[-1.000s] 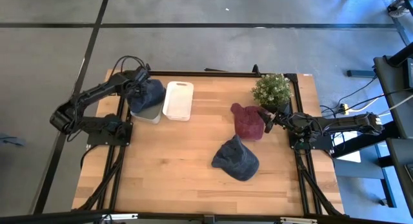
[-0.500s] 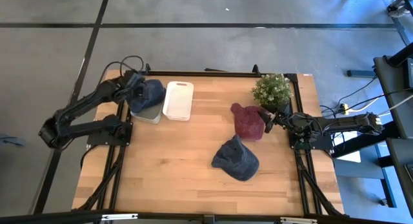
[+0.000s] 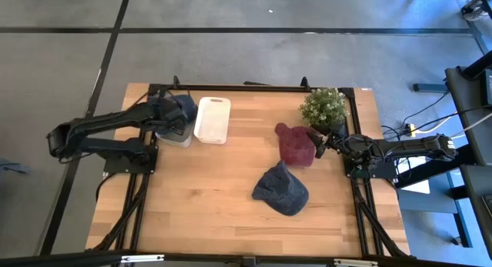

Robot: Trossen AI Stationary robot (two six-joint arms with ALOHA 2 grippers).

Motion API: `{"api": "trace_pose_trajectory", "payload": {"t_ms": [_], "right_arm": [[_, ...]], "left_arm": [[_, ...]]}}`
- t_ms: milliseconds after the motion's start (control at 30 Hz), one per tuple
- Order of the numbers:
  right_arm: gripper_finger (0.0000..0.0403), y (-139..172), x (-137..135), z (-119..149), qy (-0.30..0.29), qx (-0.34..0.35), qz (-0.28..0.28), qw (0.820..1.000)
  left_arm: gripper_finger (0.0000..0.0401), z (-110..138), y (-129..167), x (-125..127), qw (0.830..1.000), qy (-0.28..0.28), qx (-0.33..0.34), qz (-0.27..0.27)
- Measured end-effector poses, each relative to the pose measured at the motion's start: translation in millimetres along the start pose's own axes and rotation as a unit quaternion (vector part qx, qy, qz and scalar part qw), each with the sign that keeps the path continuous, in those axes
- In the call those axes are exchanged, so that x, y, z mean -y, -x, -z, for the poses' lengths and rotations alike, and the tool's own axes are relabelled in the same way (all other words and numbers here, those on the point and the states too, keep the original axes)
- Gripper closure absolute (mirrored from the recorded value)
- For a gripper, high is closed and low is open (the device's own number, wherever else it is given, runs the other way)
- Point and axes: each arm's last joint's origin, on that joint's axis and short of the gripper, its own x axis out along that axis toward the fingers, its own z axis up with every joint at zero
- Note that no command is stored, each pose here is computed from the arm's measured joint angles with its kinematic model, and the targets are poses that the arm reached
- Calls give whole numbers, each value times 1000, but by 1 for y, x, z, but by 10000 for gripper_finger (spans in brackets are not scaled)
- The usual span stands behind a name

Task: Pick & Place hat
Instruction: Put the left blue cap into the gray bin

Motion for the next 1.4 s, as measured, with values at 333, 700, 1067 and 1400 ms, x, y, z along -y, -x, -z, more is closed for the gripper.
{"api": "trace_pose_trajectory", "payload": {"t_ms": [333, 700, 1067, 1400], "right_arm": [[185, 0, 0, 0, 2, 0, 0, 1000], [185, 0, 0, 0, 3, 0, 0, 1000], [185, 0, 0, 0, 4, 0, 0, 1000], [185, 0, 0, 0, 4, 0, 0, 1000]], "left_arm": [[264, 2, -21, 16, 995, -45, -52, -74], [276, 1, -38, 25, 988, -62, -90, -107], [388, 1, -44, 28, 983, -92, -85, -137], [396, -2, -41, 34, 989, -90, -42, -114]]}}
